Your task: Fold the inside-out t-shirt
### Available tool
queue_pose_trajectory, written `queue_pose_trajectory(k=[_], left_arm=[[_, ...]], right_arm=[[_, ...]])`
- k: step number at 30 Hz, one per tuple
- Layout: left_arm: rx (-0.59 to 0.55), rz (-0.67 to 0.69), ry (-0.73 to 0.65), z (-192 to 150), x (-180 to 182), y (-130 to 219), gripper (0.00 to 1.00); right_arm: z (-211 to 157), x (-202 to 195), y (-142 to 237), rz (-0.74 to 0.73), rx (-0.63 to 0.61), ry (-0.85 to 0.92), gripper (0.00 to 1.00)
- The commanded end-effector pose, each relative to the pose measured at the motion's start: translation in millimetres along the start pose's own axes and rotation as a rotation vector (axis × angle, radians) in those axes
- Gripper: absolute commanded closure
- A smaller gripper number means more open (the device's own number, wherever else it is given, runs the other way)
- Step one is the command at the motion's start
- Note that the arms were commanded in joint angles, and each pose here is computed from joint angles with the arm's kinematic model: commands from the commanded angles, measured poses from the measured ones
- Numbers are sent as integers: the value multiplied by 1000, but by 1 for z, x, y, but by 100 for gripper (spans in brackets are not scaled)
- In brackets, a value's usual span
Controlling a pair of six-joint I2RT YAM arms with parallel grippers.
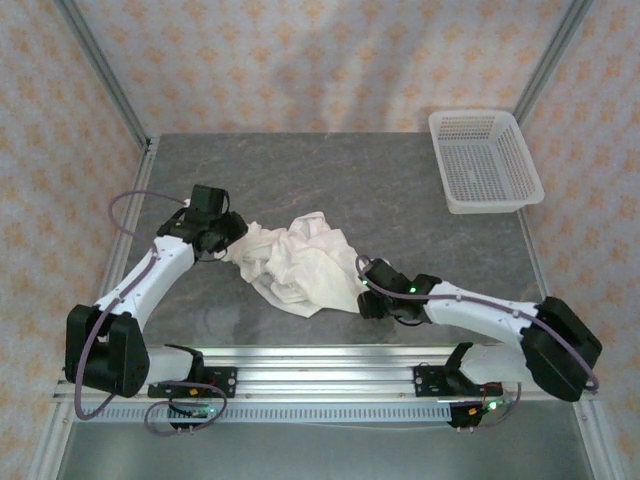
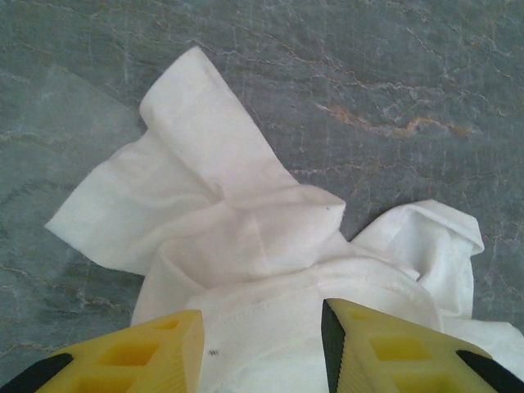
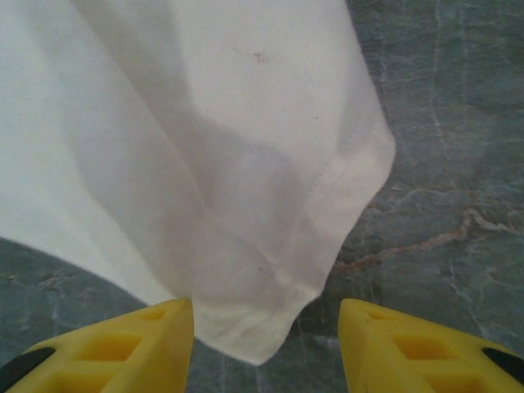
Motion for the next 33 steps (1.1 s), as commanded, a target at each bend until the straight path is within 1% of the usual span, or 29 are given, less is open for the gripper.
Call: queue_pose_trajectory(k=[1, 3, 8, 9, 10, 12, 14, 16, 17, 20, 22, 25, 27, 29, 31, 33], left_arm=[[14, 14, -29, -4, 0, -2, 57], [12, 15, -29, -4, 0, -3, 57], [25, 10, -42, -5, -3, -4, 57], [25, 11, -45, -6, -2, -4, 57], [24, 11, -48, -6, -2, -4, 57], [20, 14, -52, -7, -1, -2, 57], [17, 17, -57, -6, 0, 1, 57], [16, 19, -68, -6, 0, 6, 57], [17, 16, -78, -5, -2, 11, 57], [17, -15, -115, -5, -5, 32, 57], [23, -84, -142, -10, -6, 52, 57], [14, -258, -186, -27, -9, 80, 57], [-2, -358, -209, -42, -9, 93, 55], [-17, -425, -238, -58, -5, 101, 55], [-28, -452, -283, -77, -1, 101, 57], [11, -489, -349, -101, -2, 94, 60]], right_arm=[[14, 5, -5, 4, -39, 39, 49], [17, 9, -13, 29, -33, 59, 50], [18, 12, -31, 36, 33, 73, 51], [18, 13, -34, 42, 45, 76, 54], [18, 15, -36, 48, 52, 78, 61], [19, 16, -36, 53, 56, 71, 79], [25, 18, -29, 72, 30, 69, 89], [35, 19, -11, 88, -26, 63, 98], [43, 20, 4, 100, -71, 61, 100], [70, 22, 62, 142, -235, 44, 100], [88, 19, 108, 152, -381, -22, 100], [113, 18, 155, 206, -553, -140, 100], [130, 21, 175, 247, -630, -201, 100], [148, 24, 189, 267, -686, -257, 100], [166, 24, 200, 254, -711, -322, 100], [184, 25, 208, 225, -715, -389, 100]])
Point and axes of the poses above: each hand's point on the last joint's axis, 136 mm out from that joint toward the fingers, its own y axis back along the fingers, its own x axis along the line the jaws close on, z = x × y, the point moved 8 cm from there along y, back along the fingers, and after that the axes turned 13 degrees about y, right-handed, at the moved point
